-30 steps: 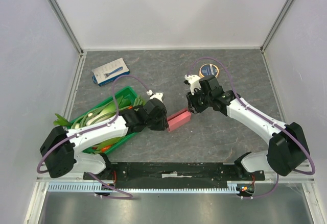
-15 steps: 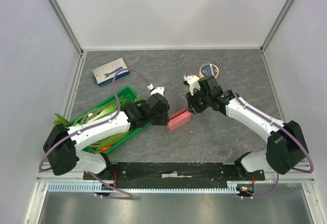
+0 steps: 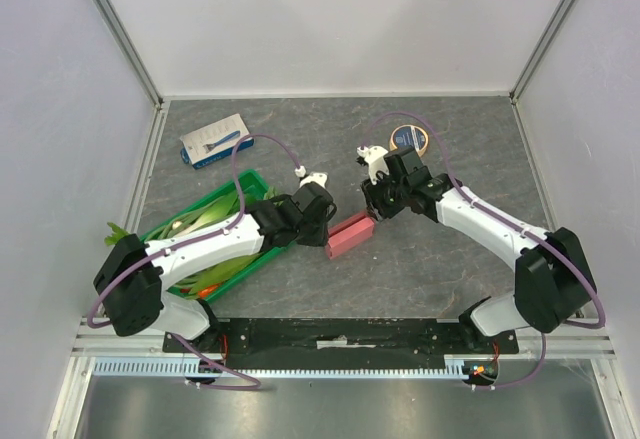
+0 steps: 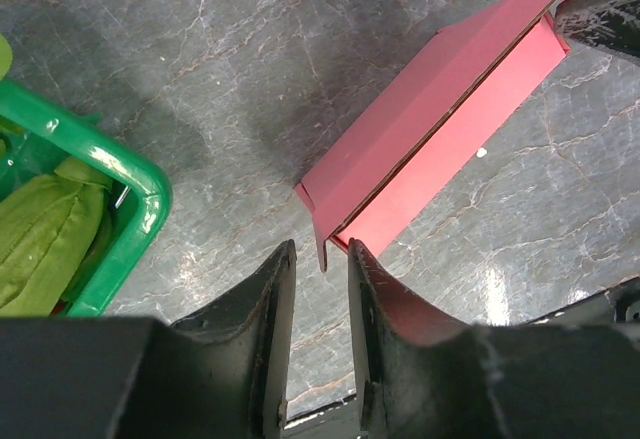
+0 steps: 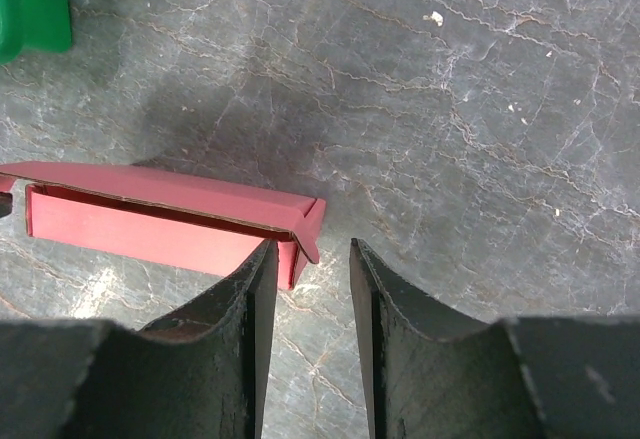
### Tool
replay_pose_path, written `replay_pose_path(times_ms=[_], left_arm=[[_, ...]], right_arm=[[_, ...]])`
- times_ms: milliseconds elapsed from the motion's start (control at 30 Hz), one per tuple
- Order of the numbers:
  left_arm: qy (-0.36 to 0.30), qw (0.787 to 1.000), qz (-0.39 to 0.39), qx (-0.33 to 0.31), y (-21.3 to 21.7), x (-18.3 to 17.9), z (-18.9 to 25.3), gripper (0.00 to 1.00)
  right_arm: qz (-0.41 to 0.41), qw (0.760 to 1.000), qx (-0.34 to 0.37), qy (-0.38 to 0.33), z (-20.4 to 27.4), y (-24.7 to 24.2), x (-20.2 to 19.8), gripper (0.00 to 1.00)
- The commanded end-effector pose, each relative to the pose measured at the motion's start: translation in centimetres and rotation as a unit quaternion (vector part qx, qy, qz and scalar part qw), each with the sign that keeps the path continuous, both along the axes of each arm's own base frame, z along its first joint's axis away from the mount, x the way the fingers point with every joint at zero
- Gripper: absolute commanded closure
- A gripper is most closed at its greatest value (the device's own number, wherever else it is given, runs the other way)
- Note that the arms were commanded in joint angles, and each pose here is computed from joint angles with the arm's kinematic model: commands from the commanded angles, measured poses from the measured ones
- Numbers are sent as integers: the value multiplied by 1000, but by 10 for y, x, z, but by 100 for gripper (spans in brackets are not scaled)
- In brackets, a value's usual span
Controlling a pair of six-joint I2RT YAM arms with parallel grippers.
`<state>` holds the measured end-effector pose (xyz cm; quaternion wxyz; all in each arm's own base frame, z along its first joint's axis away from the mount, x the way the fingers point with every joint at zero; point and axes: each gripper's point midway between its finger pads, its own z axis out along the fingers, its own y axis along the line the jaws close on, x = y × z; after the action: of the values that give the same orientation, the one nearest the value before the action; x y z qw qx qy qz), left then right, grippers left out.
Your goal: Fold the paper box
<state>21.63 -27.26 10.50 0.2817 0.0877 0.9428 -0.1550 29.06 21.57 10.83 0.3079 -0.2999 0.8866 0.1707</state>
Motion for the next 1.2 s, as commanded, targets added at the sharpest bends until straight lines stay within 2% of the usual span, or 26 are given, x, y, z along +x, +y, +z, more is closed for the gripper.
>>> replay_pose_path(times_ms=[0,133,400,600,767,800,900,967,1167], left_arm=[[-26,999,-16,-18,-11,14,18,69],[-24,999,-19,-18,-12,15,15,77],[-16,999,-32,-20,-17,15,11,85],[-20,999,-32,-24,-17,17,13,88],[-21,999,-33,-26,-19,18,14,91],[-22,999,-35,-28,-20,18,14,91],[-23,999,-31,-28,-20,20,14,93],[-25,999,-26,-29,-21,22,15,98],[-26,999,-4,-44,-30,31,22,98]], right_arm=[[5,999,6,-37,15,6,17,58],[12,999,7,-36,14,7,17,59],[17,999,18,-33,13,9,21,62],[28,999,30,-24,9,15,20,72],[38,998,47,-30,14,20,18,85],[40,998,49,-31,15,21,18,91],[35,998,49,-36,19,19,17,100],[22,998,54,-34,20,16,14,100],[-48,992,97,-58,30,9,7,100]])
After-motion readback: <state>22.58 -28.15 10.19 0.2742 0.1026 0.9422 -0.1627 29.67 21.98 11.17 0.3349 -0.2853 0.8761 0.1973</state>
